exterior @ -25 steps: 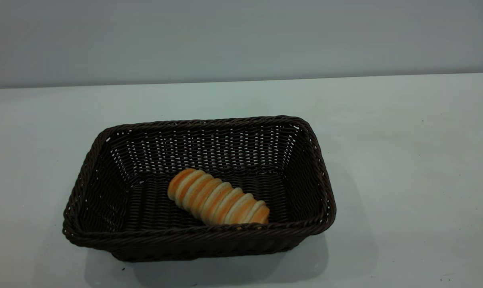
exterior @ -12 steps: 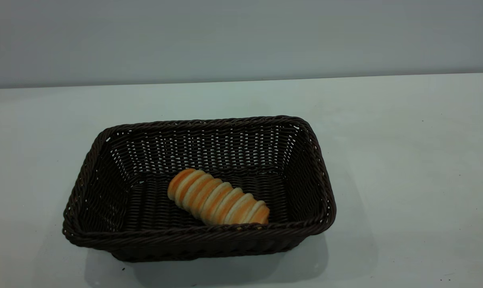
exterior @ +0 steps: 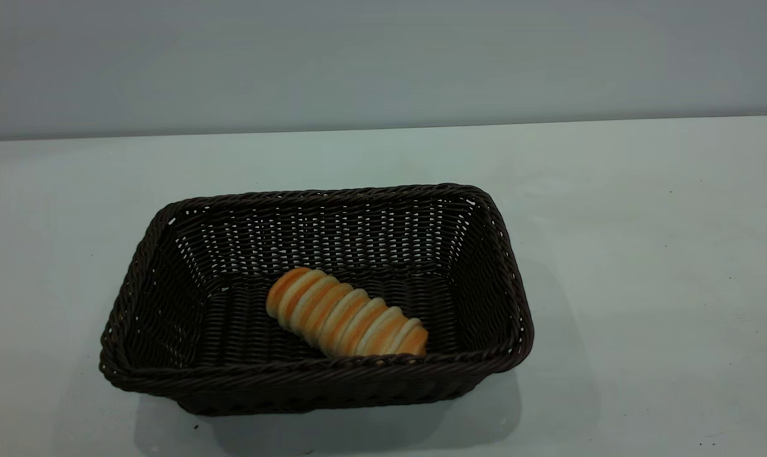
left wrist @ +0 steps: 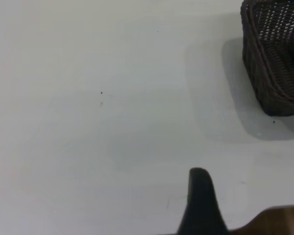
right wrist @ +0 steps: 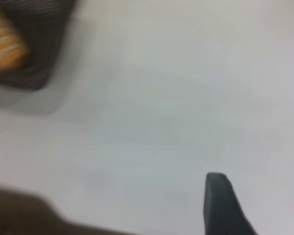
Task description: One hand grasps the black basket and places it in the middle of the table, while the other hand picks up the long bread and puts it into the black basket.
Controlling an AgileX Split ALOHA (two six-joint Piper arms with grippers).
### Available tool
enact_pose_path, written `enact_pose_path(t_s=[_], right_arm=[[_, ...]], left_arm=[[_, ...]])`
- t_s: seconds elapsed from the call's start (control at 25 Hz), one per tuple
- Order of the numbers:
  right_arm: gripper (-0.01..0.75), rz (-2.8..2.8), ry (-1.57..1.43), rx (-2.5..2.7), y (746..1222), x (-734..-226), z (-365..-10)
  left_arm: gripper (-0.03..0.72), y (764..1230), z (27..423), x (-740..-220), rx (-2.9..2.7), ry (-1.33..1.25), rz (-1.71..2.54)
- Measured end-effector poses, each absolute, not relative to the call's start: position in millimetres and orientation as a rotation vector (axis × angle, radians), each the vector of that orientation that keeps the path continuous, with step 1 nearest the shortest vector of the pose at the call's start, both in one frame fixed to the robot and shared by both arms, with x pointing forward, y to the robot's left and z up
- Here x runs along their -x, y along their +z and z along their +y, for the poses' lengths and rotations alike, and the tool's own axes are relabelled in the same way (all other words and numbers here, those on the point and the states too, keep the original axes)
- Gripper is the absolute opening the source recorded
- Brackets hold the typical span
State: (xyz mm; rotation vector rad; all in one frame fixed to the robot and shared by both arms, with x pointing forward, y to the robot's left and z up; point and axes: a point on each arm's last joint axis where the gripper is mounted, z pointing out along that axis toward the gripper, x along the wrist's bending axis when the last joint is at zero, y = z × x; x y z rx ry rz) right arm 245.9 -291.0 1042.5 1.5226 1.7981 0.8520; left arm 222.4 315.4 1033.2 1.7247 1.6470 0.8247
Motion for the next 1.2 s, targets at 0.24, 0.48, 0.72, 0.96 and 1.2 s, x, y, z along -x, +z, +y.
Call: enact_pose_path(t_s=[0.24, 0.48, 0.72, 0.96, 1.2], right_arm=[[0.346, 1.664, 0.781, -1.631, 1042.5, -247.2, -292.1], [0.346, 1.718, 0.810, -1.589, 1042.5, -246.7, -291.7], [0.346, 1.750, 0.826, -1.563, 1042.5, -246.4, -291.4], [0.346, 1.750, 0.826, -1.563, 1042.5, -246.4, -291.4], [0.346, 1.750, 0.826, -1.563, 1042.5, -246.4, -291.4]], left_arm=[[0.585, 1033.2, 313.9, -221.0, -1.657, 0.870, 1.741], [0.585, 1033.2, 313.0, -220.3, -1.620, 0.892, 1.789], [0.585, 1033.2, 312.8, -220.2, -1.612, 0.897, 1.798], [0.585, 1033.2, 312.8, -220.2, -1.612, 0.897, 1.798], [0.585, 1033.2, 312.8, -220.2, -1.612, 0.897, 1.798]])
